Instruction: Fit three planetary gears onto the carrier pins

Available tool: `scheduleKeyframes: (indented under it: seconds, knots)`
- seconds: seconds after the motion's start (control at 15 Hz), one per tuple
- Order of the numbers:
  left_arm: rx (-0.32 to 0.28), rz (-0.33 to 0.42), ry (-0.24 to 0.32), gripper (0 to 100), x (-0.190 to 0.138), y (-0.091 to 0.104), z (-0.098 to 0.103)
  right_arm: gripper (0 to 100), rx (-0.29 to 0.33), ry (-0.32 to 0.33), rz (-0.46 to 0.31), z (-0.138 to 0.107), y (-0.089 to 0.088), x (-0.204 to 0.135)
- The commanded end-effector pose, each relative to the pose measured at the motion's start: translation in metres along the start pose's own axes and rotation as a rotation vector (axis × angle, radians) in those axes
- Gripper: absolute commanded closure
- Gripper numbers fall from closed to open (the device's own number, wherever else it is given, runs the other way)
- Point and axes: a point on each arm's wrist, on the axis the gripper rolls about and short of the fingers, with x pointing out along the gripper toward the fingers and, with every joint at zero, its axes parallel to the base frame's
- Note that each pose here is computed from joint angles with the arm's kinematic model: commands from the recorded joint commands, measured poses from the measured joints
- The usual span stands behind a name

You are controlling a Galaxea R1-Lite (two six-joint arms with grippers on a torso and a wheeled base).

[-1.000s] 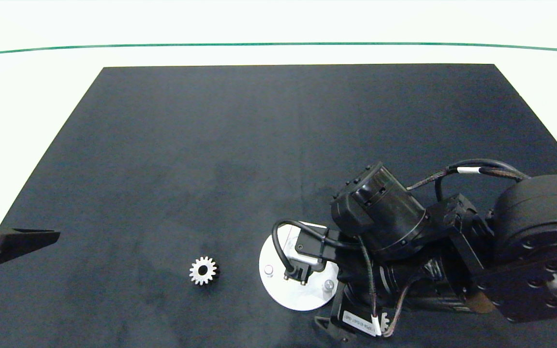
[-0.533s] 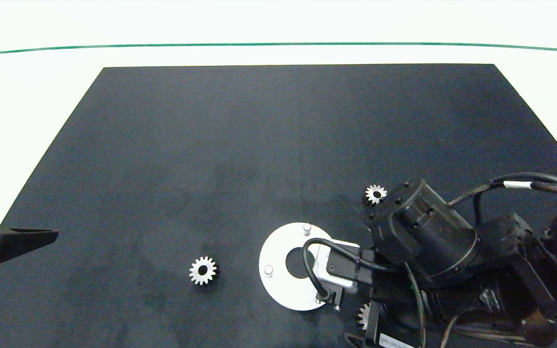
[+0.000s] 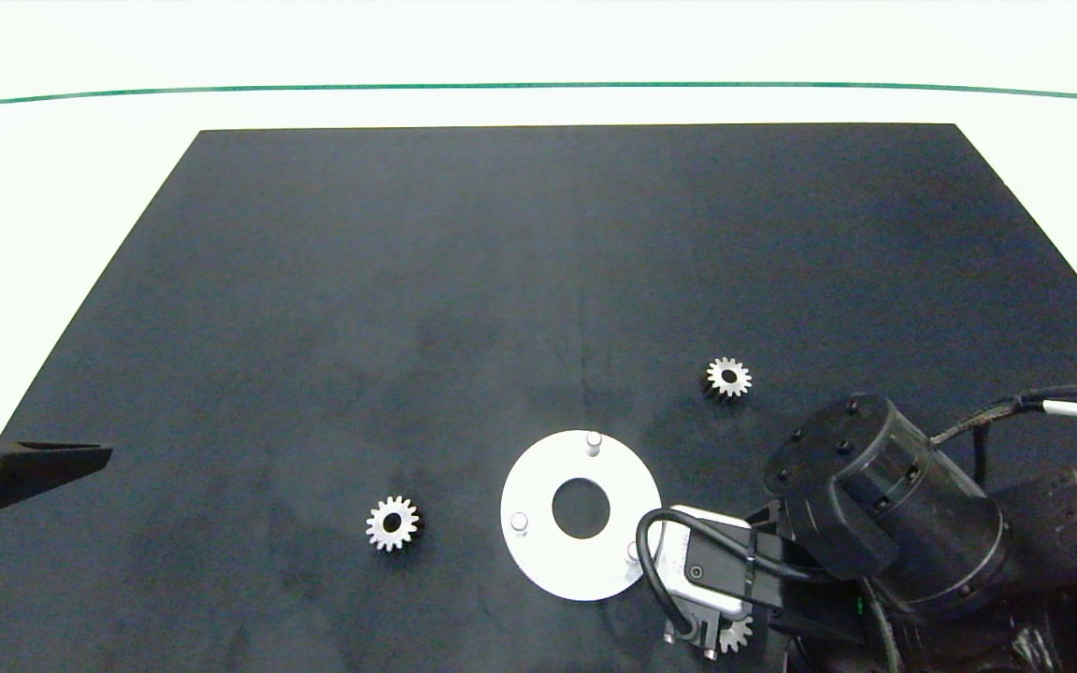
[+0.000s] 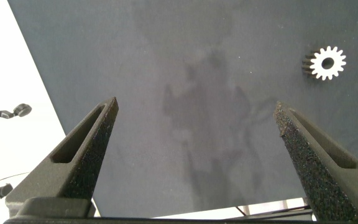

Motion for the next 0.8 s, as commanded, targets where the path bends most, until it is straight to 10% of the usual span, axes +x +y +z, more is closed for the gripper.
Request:
scheduleKeyframes:
  seconds: [0.07,0.8]
  knots:
    - [0.001,0.000,0.005,0,0.0001,-0.0001,-0.0004,1,-0.001,-0.001,-0.004,-0.0053,0.0041,0.0072]
    - [0.003,0.000,0.006,0,0.0001,-0.0001,-0.0006,24,-0.002,0.026,0.007,-0.0109,0.0071,0.0142]
